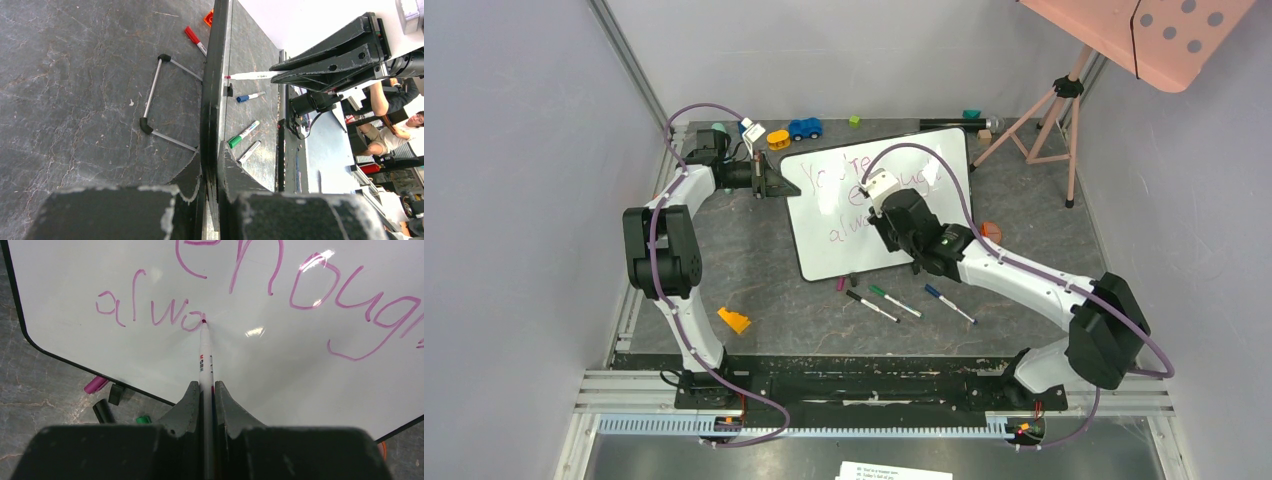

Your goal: Write a sentence on the whiteboard

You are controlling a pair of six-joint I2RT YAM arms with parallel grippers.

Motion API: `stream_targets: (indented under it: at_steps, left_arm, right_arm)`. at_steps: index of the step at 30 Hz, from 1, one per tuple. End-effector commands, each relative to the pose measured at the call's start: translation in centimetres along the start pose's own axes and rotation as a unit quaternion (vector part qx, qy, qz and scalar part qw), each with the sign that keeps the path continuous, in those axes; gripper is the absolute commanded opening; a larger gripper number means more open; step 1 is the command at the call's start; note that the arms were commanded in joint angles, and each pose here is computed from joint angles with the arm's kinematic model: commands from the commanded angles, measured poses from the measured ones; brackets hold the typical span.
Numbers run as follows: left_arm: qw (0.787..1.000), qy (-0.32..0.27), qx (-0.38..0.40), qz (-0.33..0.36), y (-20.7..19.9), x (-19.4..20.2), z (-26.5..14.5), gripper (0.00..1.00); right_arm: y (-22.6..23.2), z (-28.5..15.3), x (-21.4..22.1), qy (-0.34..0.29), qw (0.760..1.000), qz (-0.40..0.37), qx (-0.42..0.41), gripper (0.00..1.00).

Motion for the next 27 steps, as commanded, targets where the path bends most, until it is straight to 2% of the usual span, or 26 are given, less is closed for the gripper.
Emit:
stream_targets:
  at_steps: [1,13,18,27]
  left_arm:
    - [0.991,0.095,-0.069,0.057,2.2,3.9,1.5,0.02]
    - [0.991,0.095,-0.069,0.057,2.2,3.9,1.5,0.02]
    - [0.991,0.094,-0.069,0.057,2.2,3.9,1.5,0.02]
    - [0.992,0.094,-0.069,0.057,2.2,3.8,1.5,0.02]
  right_arm:
    - [-0.9,-0.6,0.9,0.002,1.000,0.001,0.016,0.00]
    - [-0.8,-1.3,0.4,-0.004,1.000,0.004,0.001,0.00]
    - [-0.3,-2.4,-1.2,-0.031,0.999,0.018,-0.030,0.00]
    - [-0.7,-2.7,-3.0,-0.054,0.998,0.024,-0.021,0.00]
Point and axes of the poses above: each gripper's point midway between its finger pads, its own z axis out along the fingers, its own y axis along the line the jaws close on, x = y × z, the point moved 9 cm from there along -z, back along the fingers, and after that the axes turned 14 degrees about z, right-handed, at the moved point
